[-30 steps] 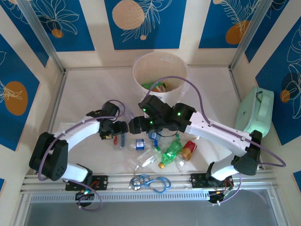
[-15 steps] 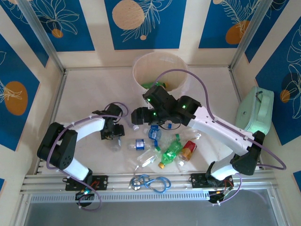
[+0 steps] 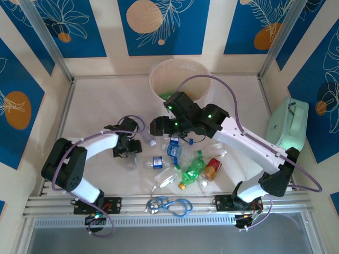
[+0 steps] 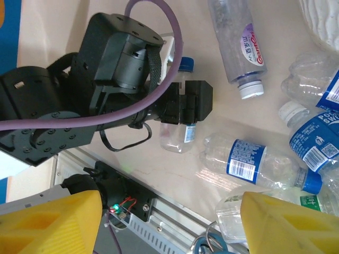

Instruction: Put the plastic bottles in the bin

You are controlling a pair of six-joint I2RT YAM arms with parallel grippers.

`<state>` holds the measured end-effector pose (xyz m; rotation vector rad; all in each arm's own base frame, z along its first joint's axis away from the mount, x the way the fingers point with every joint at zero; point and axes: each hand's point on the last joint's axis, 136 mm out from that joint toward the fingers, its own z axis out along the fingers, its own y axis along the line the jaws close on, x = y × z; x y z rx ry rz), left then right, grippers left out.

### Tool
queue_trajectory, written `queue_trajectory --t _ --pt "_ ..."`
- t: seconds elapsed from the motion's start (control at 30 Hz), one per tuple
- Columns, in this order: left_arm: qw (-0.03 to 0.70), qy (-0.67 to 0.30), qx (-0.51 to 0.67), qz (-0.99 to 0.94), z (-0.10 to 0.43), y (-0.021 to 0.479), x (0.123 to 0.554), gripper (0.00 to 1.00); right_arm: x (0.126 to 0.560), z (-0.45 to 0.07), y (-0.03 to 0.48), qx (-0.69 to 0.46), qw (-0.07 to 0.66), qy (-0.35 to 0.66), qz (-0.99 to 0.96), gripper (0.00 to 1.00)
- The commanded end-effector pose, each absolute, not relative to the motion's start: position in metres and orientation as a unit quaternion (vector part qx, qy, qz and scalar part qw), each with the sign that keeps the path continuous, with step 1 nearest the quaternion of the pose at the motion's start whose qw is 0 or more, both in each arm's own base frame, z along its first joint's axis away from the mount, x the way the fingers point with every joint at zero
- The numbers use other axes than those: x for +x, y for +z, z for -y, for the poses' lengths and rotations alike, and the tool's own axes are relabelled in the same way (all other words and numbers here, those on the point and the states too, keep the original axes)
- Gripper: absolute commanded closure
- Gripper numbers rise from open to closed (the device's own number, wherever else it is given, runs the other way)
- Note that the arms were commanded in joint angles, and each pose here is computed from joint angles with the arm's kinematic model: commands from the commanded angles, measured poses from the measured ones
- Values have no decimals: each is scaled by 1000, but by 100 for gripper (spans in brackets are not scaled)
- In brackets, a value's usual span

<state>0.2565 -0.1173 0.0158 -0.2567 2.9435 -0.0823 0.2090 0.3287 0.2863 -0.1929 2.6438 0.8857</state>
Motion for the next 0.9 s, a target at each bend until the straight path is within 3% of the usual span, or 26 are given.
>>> queue_trajectory --t 0.0,0.3,0.63,0.73,0.87 --pt "91 -11 -79 -993 114 3 258 19 208 -331 294 -58 168 319 -931 33" --pt "111 -24 -87 -990 111 24 258 37 196 -332 296 -67 195 317 -926 38" --pt "164 -49 -119 -978 98 73 246 39 172 -351 296 -125 207 321 -916 37" --pt "160 -41 -120 -979 91 73 241 32 169 -352 293 -132 209 316 -916 37" --pt "153 -40 -123 -980 91 78 242 41 166 -350 294 -131 216 321 -913 36"
